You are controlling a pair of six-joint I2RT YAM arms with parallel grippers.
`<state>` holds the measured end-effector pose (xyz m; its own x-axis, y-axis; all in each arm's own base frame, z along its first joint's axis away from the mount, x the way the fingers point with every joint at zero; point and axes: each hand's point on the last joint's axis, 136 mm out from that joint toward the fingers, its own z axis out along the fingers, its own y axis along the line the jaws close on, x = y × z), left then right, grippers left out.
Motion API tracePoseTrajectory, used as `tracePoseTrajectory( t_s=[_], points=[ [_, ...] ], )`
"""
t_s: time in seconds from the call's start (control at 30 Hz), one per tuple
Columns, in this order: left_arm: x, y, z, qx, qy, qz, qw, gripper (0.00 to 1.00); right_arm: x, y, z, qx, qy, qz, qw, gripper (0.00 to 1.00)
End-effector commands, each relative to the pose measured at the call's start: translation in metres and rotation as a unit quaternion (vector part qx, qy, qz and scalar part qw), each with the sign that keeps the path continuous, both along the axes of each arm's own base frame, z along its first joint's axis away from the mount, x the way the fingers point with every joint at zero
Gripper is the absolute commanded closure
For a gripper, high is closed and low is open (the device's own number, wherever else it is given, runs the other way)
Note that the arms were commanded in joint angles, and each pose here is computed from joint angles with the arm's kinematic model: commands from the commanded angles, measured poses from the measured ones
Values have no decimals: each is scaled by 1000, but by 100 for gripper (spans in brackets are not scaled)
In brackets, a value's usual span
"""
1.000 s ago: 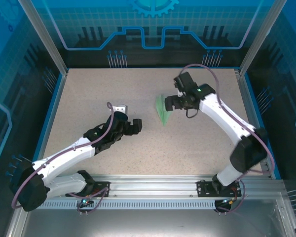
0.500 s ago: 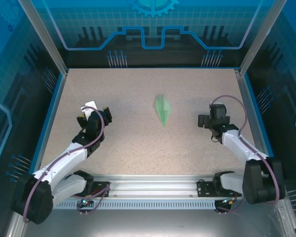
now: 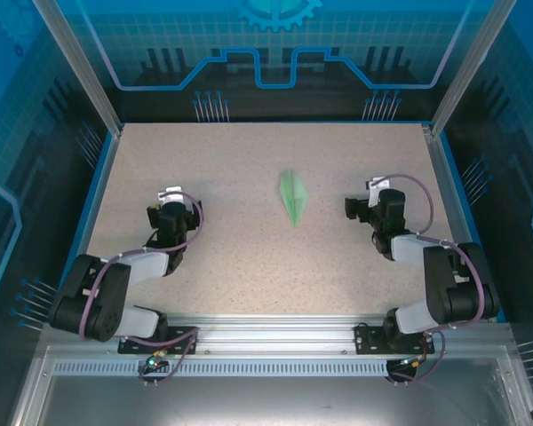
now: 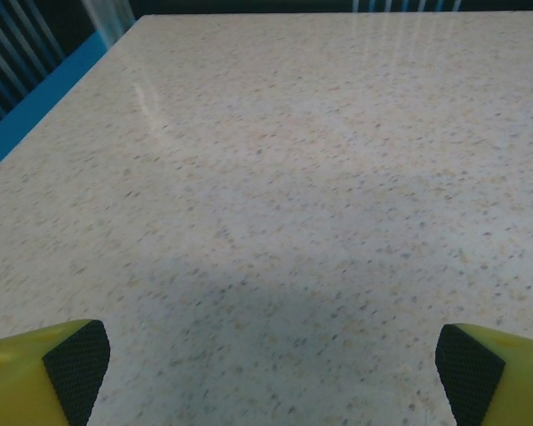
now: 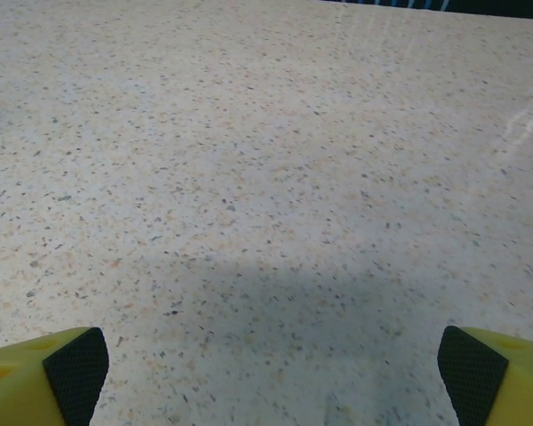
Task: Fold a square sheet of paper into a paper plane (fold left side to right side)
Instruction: Reset both arms
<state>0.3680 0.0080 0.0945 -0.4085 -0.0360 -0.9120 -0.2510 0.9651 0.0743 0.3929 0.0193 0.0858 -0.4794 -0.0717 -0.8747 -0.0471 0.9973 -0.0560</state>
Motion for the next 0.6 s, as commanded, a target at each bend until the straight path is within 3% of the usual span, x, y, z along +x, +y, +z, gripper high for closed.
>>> tracePoseTrajectory(
  t_s=[0.0,0.23,0.57],
  points=[
    [19,-10,12,-21,-54,-66,996,2,5,10,9,0,-49,34,998,0],
    [27,-1,-3,-73,-32,-77,994,1,3,9,7,9,-50,41,998,0],
    [28,-5,-3,-76,-26,-92,993,2,3,11,7,4,-49,42,998,1]
  ],
)
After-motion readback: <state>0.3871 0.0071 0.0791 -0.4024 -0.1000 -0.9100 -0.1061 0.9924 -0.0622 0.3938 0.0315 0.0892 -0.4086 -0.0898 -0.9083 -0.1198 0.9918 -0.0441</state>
